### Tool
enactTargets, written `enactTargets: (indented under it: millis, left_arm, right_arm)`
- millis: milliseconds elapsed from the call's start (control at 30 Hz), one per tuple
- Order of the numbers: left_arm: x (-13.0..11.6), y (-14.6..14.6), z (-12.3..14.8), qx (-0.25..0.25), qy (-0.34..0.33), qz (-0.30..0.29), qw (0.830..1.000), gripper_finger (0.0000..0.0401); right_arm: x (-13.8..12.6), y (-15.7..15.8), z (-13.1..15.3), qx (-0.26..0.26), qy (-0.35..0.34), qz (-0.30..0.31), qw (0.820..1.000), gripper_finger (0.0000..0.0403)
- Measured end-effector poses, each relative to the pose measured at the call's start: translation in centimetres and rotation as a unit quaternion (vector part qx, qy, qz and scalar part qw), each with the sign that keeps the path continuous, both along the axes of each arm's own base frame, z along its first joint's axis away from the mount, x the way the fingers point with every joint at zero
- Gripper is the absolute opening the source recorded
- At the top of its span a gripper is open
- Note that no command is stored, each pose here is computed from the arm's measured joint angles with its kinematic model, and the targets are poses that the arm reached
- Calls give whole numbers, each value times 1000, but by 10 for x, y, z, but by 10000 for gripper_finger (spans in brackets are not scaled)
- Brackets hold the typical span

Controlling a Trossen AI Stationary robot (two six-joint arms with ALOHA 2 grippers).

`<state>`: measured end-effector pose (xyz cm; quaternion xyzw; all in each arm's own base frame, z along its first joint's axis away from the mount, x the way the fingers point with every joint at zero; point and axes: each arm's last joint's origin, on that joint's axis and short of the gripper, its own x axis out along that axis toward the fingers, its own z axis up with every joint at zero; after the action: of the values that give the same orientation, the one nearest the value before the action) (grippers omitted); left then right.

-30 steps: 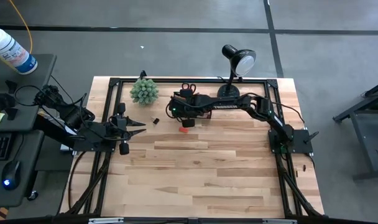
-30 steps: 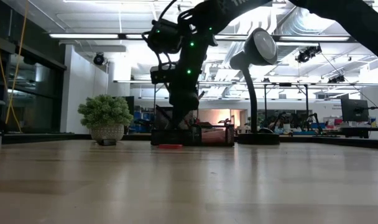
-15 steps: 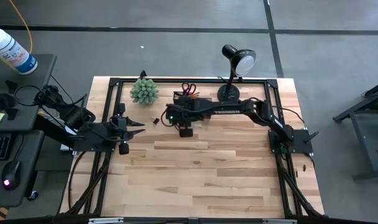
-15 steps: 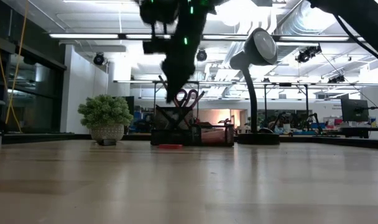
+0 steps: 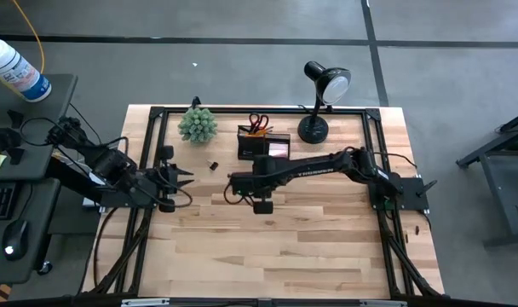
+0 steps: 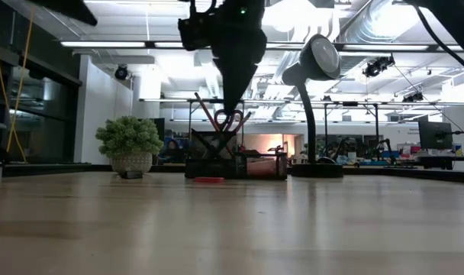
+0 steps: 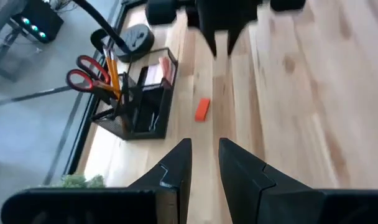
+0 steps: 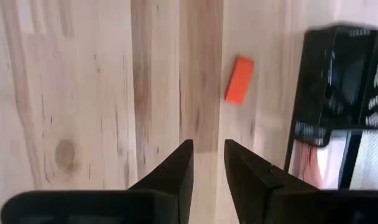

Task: Pick and place office supplies into organizer
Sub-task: Put the binder clip into the desk organizer

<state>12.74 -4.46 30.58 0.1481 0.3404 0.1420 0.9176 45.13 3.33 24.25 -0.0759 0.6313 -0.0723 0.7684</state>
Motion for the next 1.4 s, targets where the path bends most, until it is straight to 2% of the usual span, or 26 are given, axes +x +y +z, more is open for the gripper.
enactTargets:
  millis: [167,400,567,667,867,1033,1200,1300,1400]
  left_arm:
    - [5,-3,-24,51,53,-33,997,69]
    - [14,-9,-57,65,105,-119,985,69]
    - [21,-1,-59,64,95,-97,989,69]
    - [28,5,-56,70,80,-100,989,69]
    - [42,23,-52,84,67,-118,987,69]
    - [46,42,-52,81,78,-117,987,69]
    - [53,61,-52,67,69,-133,986,69]
    - [56,72,-55,68,75,-137,985,69]
    - [62,83,-63,72,101,-161,979,69]
  right_arm:
    - [-6,20,0,-2,7,-27,1000,79]
    - [-20,54,0,-48,23,-54,997,78]
    - [-43,84,12,-100,26,-87,991,78]
    - [-58,99,25,-111,13,-107,988,78]
    - [-84,113,64,-70,-50,-140,986,78]
    - [-111,106,93,-69,-113,-191,973,78]
    - [-166,85,82,-65,-111,-279,952,78]
    - [-197,73,72,-6,-124,-313,942,78]
    - [-215,63,61,61,-168,-332,926,78]
